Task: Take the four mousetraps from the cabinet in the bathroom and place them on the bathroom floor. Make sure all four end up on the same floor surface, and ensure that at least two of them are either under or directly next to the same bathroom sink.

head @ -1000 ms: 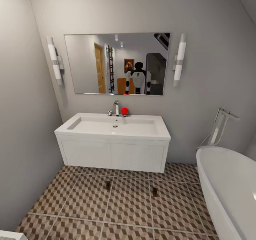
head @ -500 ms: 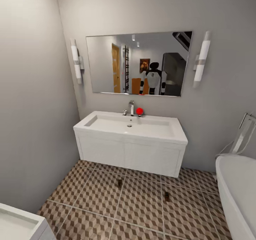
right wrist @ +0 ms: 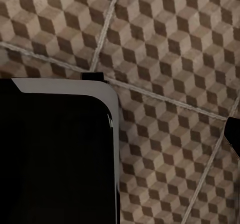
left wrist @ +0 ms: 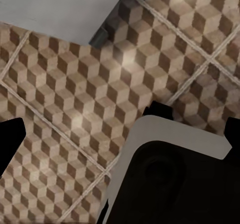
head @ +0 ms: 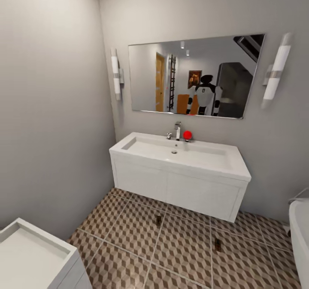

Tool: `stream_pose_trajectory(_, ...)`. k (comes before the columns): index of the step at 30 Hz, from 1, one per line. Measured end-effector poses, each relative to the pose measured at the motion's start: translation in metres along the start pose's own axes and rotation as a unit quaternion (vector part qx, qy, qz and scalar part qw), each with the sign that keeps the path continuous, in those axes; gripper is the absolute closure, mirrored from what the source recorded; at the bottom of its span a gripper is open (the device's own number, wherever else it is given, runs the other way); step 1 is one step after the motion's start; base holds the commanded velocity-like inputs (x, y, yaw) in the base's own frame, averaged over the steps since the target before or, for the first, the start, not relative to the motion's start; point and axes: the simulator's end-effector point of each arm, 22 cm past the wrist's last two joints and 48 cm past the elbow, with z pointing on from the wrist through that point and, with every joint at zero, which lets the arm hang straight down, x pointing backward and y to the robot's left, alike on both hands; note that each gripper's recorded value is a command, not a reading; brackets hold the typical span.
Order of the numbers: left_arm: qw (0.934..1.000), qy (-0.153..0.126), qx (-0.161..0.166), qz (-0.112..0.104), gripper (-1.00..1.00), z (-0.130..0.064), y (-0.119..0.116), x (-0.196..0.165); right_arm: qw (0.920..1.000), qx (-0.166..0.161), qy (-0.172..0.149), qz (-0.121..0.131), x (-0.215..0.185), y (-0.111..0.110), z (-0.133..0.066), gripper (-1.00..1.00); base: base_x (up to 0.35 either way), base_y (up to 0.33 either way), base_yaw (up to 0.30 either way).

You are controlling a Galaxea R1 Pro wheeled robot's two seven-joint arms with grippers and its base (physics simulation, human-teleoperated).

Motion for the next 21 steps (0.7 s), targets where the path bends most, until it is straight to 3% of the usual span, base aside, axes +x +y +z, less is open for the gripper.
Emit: stream_pose_trajectory(21,1.0,-0.001,0.0,0.001,-1.0,0.0,0.001,-0.001,1.0,-0.007,0.0,-0.004,0.0,0.01,-0.001,-1.0,0.0,0.0,0.287)
